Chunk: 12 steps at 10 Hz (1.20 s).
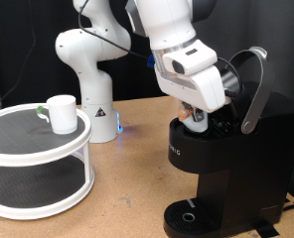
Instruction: Make a cup of coffee with the keurig machine
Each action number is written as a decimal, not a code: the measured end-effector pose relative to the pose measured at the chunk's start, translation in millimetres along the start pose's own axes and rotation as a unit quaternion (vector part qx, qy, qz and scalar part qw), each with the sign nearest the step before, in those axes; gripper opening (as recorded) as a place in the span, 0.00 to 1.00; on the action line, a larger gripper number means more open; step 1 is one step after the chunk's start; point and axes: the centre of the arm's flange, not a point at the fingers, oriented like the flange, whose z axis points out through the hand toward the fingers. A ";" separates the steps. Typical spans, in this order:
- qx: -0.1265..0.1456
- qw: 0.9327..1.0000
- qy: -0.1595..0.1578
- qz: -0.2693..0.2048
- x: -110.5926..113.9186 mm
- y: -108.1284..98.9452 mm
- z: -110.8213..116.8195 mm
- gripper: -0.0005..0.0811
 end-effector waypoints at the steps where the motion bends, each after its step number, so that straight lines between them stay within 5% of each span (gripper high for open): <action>1: -0.001 1.000 0.000 0.006 0.1 0.3 0.5 0.17; 4: -0.003 1.000 0.001 0.015 -0.2 1.7 4.6 0.17; 5: -0.001 1.000 -0.001 0.020 -2.9 3.5 10.0 0.35; 6: -0.002 1.000 0.000 0.025 -5.0 5.5 14.7 0.35; 8: -0.008 0.999 0.013 0.030 -4.2 9.2 16.2 0.74; 9: -0.011 0.999 0.019 0.032 -3.5 10.6 15.7 0.74; 10: -0.012 0.999 0.026 0.034 -3.5 12.0 15.1 0.93; 12: -0.008 0.998 0.045 0.038 -5.6 14.6 14.0 0.98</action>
